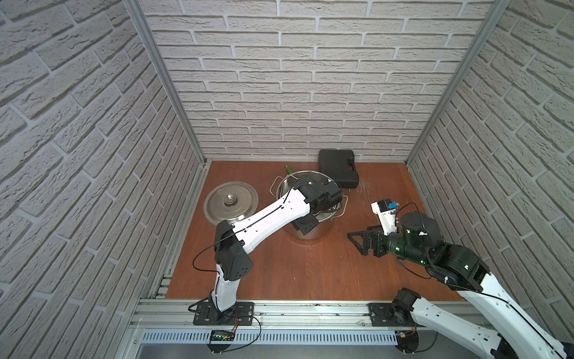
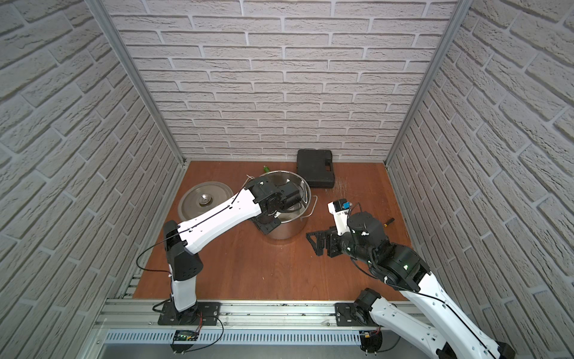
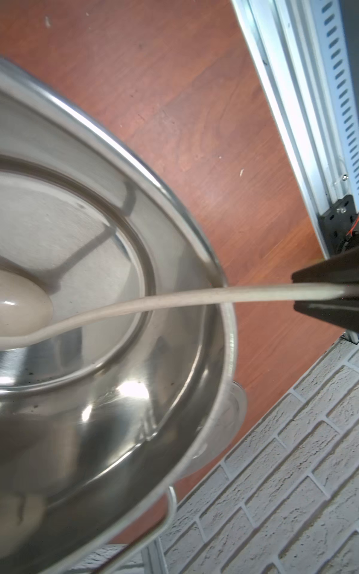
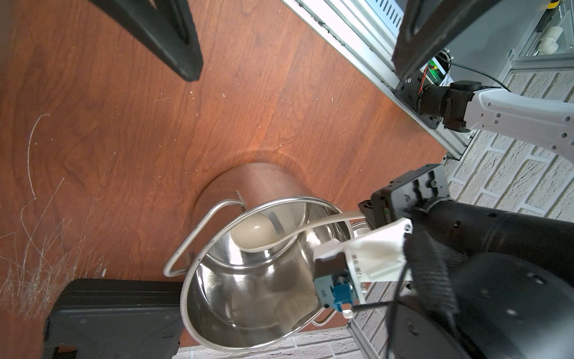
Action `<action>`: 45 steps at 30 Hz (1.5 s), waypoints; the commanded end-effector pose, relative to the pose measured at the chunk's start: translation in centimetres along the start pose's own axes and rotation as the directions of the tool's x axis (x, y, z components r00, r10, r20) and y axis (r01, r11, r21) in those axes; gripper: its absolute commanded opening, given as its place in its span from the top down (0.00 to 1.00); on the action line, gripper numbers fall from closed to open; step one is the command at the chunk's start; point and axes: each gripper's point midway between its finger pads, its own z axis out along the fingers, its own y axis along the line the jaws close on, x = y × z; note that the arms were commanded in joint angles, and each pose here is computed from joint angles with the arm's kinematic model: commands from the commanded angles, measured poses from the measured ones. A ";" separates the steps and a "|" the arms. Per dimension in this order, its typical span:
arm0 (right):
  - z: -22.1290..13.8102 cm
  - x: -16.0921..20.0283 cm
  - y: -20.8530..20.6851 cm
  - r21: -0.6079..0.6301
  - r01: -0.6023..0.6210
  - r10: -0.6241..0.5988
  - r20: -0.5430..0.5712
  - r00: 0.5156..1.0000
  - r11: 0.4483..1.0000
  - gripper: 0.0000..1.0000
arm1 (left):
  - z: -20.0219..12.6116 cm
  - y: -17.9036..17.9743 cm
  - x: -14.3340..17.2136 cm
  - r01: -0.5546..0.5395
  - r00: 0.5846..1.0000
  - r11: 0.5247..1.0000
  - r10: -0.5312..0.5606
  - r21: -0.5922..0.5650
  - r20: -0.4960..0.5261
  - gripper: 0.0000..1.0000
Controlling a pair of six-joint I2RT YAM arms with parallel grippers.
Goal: Stir the soup with a spoon
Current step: Stir the soup in the pan with a stick, then place the spoon at the center of the board.
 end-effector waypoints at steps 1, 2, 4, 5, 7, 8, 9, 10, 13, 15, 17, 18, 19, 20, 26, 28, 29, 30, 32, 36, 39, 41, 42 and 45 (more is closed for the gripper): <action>0.3 -1.1 1.1 -0.047 0.009 -0.007 0.037 0.999 0.999 0.00 | -1.7 2.1 1.4 0.070 0.997 0.997 -0.069 -0.016 0.031 1.00; 0.2 -1.3 1.3 -0.052 0.010 -0.008 0.042 0.999 0.999 0.00 | -2.0 2.5 1.2 0.086 0.995 0.996 -0.085 -0.012 0.053 1.00; -0.1 -1.8 1.5 -0.060 0.010 -0.006 0.056 0.998 0.998 0.00 | -2.9 3.0 0.5 0.118 0.987 0.993 -0.119 0.014 0.108 1.00; -0.3 -2.0 1.6 -0.062 0.010 -0.006 0.066 0.998 0.998 0.00 | -3.5 3.2 0.2 0.135 0.980 0.990 -0.139 0.034 0.140 1.00; -0.7 -2.3 1.6 -0.057 0.014 -0.010 0.078 0.997 0.998 0.00 | -5.1 3.5 -0.1 0.161 0.965 0.984 -0.174 0.082 0.196 1.00; -0.9 -2.4 1.5 -0.054 0.016 -0.011 0.084 0.996 0.998 0.00 | -5.8 3.6 0.1 0.168 0.959 0.980 -0.188 0.107 0.214 1.00; -1.1 -2.4 1.4 -0.049 0.016 -0.011 0.087 0.996 0.999 0.00 | -6.3 3.7 0.5 0.170 0.955 0.978 -0.194 0.122 0.224 1.00; -1.3 -2.3 1.3 -0.045 0.018 -0.014 0.091 0.996 0.999 0.00 | -6.8 3.8 1.2 0.174 0.953 0.976 -0.201 0.133 0.226 1.00; -2.2 -2.2 1.0 -0.030 0.025 -0.022 0.104 0.994 0.999 0.00 | -8.0 4.6 4.0 0.211 0.941 0.968 -0.239 0.138 0.238 1.00; -2.7 -2.3 0.8 -0.027 0.026 -0.022 0.118 0.993 0.999 0.00 | -8.9 5.2 5.7 0.257 0.916 0.954 -0.291 0.153 0.275 1.00; -3.2 -2.5 0.9 -0.032 0.028 -0.024 0.136 0.990 0.999 0.00 | -10.2 5.9 6.9 0.311 0.870 0.931 -0.359 0.190 0.337 1.00; -3.4 -2.8 1.0 -0.036 0.032 -0.027 0.145 0.989 0.999 0.00 | -10.8 6.0 7.1 0.322 0.845 0.921 -0.383 0.217 0.372 1.00; -3.7 -3.2 1.3 -0.042 0.036 -0.029 0.159 0.987 0.998 0.00 | -11.4 5.8 7.1 0.321 0.817 0.911 -0.405 0.260 0.411 1.00; -4.0 -3.7 1.5 -0.049 0.043 -0.033 0.178 0.983 0.998 0.00 | -12.4 5.4 6.2 0.308 0.770 0.893 -0.436 0.328 0.465 1.00; -8.5 -8.9 3.1 -0.067 0.077 -0.045 0.394 0.918 0.995 0.00 | -15.6 -0.5 1.5 0.122 0.591 0.794 -0.540 0.596 0.599 1.00; -10.9 -10.6 3.9 -0.098 0.089 -0.031 0.480 0.877 0.991 0.00 | -16.2 -2.9 -0.3 0.067 0.553 0.783 -0.546 0.619 0.630 1.00; -12.2 -11.4 4.6 -0.125 0.099 -0.019 0.522 0.853 0.987 0.00 | -16.5 -4.2 -1.2 0.031 0.529 0.775 -0.548 0.631 0.648 1.00; -13.3 -11.9 5.0 -0.149 0.106 -0.007 0.552 0.834 0.983 0.00 | -16.6 -5.2 -1.9 0.008 0.511 0.769 -0.553 0.639 0.659 1.00; -15.3 -12.8 6.2 -0.199 0.129 0.012 0.587 0.810 0.972 0.00 | -16.9 -7.7 -3.9 -0.048 0.460 0.749 -0.570 0.661 0.681 1.00; -16.1 -13.0 7.3 -0.245 0.132 0.028 0.557 0.830 0.960 0.00 | -15.7 -12.2 -8.0 -0.116 0.393 0.677 -0.641 0.727 0.659 1.00; -16.1 -12.8 7.2 -0.250 0.114 0.041 0.540 0.841 0.962 0.00 | -13.7 -14.9 -10.9 -0.096 0.373 0.643 -0.684 0.760 0.627 1.00; -16.3 -12.7 6.8 -0.249 0.087 0.064 0.543 0.837 0.965 0.00 | -12.4 -16.8 -12.7 -0.082 0.352 0.610 -0.722 0.788 0.596 1.00; -16.5 -12.6 6.7 -0.250 0.081 0.071 0.545 0.836 0.965 0.00 | -11.3 -17.7 -13.4 -0.063 0.354 0.602 -0.733 0.796 0.581 1.00; -16.8 -12.0 6.2 -0.250 0.054 0.092 0.537 0.839 0.967 0.00 | -8.3 -21.1 -15.5 -0.037 0.373 0.569 -0.755 0.821 0.540 1.00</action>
